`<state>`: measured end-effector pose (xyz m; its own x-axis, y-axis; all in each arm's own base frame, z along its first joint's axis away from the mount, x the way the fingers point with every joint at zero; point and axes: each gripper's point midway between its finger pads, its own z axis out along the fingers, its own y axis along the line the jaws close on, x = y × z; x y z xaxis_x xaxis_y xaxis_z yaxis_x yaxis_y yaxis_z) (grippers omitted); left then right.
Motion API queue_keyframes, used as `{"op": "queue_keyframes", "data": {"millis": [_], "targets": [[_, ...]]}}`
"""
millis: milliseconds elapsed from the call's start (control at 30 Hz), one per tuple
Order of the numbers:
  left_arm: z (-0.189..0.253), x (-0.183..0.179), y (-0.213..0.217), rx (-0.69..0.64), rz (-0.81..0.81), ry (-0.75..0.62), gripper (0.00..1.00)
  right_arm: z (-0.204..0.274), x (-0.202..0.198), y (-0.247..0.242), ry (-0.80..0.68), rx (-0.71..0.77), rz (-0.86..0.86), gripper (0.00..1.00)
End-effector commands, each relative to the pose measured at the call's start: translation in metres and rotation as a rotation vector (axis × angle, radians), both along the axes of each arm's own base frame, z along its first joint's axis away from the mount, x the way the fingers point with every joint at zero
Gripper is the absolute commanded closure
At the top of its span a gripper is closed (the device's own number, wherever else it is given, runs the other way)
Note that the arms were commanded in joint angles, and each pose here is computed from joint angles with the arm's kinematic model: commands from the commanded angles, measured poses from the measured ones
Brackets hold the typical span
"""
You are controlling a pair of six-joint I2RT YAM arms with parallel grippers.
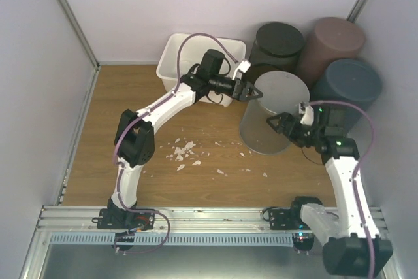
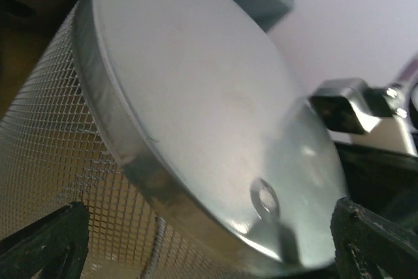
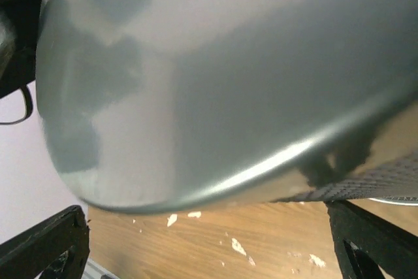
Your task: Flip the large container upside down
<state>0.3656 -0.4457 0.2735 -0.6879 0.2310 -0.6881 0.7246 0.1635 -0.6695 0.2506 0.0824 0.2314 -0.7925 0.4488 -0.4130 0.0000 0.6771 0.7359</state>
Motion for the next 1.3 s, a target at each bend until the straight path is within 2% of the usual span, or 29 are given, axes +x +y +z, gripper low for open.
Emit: {"op": "queue_keyframes", "data": {"millis": [0, 200, 533, 733, 833, 967, 1033, 1133, 1267], "targets": [[0.014, 0.008, -0.006, -0.051, -0.035, -0.036, 0.01, 0.002, 0.038, 0.036, -0.066, -0.046, 0.086, 0.0], [-0.004, 0.024, -0.006, -0.042, -0.045, -0.015, 0.01, 0.011, 0.064, 0.031, -0.063, -0.135, 0.053, 0.0], [-0.007, 0.02, -0.015, -0.054, -0.047, 0.0, 0.01, 0.033, 0.049, 0.014, -0.082, -0.211, -0.016, 0.01], [0.008, 0.016, -0.013, -0.061, -0.036, -0.021, 0.01, 0.034, 0.041, 0.01, -0.079, -0.225, -0.026, 0.0], [0.029, 0.01, -0.002, -0.065, -0.027, -0.037, 0.01, 0.044, 0.034, 0.009, -0.099, -0.225, -0.035, 0.0], [0.084, -0.007, 0.031, -0.036, 0.003, -0.2, 0.01, 0.058, 0.018, 0.01, -0.127, -0.213, -0.022, 0.0], [0.101, -0.011, 0.054, 0.036, 0.056, -0.336, 0.01, 0.058, 0.009, 0.011, -0.123, -0.215, -0.005, 0.0], [0.098, -0.005, 0.087, 0.248, 0.108, -0.575, 0.01, 0.059, -0.005, 0.016, -0.129, -0.184, 0.027, 0.0], [0.017, 0.025, 0.144, 0.733, 0.088, -0.747, 0.01, 0.065, -0.017, 0.017, -0.154, -0.165, 0.03, 0.0]]}}
